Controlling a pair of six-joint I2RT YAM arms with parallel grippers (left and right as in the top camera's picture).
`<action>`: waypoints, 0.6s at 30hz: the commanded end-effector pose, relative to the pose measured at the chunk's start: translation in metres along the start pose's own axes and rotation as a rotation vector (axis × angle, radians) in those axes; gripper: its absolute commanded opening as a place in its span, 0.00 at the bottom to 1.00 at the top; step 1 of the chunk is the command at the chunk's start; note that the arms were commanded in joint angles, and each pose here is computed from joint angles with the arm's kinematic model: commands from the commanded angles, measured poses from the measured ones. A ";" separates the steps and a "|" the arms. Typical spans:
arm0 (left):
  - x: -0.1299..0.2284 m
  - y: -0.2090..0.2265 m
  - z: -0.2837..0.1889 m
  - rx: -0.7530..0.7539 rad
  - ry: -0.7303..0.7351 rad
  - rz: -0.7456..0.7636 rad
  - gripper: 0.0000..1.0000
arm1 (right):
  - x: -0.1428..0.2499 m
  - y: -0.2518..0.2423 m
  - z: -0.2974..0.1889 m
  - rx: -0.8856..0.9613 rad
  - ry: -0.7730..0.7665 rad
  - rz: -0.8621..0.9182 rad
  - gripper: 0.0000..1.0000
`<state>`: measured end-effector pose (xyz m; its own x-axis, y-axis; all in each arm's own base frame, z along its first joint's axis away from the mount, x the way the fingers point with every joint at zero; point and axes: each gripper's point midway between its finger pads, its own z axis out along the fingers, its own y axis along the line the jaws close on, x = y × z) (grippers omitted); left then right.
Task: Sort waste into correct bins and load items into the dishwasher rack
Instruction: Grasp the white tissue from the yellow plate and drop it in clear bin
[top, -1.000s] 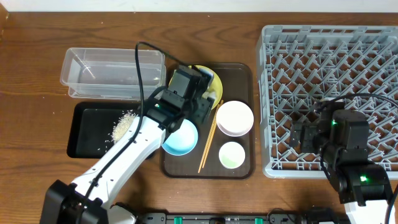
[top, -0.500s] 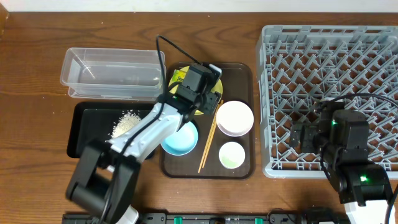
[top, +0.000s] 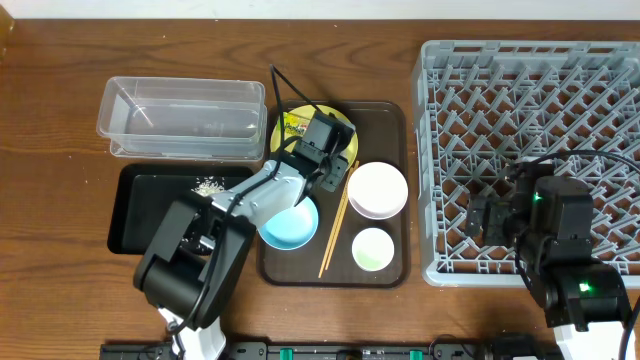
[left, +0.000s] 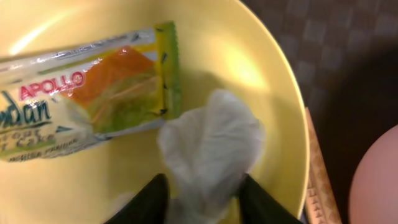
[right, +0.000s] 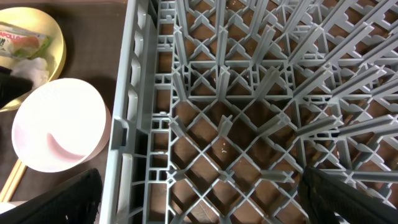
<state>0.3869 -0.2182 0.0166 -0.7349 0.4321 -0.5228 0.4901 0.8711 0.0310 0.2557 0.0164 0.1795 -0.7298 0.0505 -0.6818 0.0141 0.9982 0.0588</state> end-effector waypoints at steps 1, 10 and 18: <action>0.000 0.002 0.003 -0.015 0.002 0.008 0.22 | -0.008 -0.002 -0.005 0.009 -0.021 0.014 0.99; -0.008 0.003 -0.018 -0.015 -0.016 0.006 0.06 | -0.007 -0.002 -0.005 0.010 -0.018 0.013 0.99; -0.058 0.038 -0.100 -0.058 -0.225 -0.083 0.06 | -0.007 -0.002 -0.005 0.010 -0.018 0.013 0.99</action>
<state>0.3877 -0.2074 0.0912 -0.6797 0.3881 -0.6225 0.4713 0.8813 0.0349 0.2549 0.0163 0.1787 -0.7329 0.0503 -0.6785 0.0144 0.9982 0.0584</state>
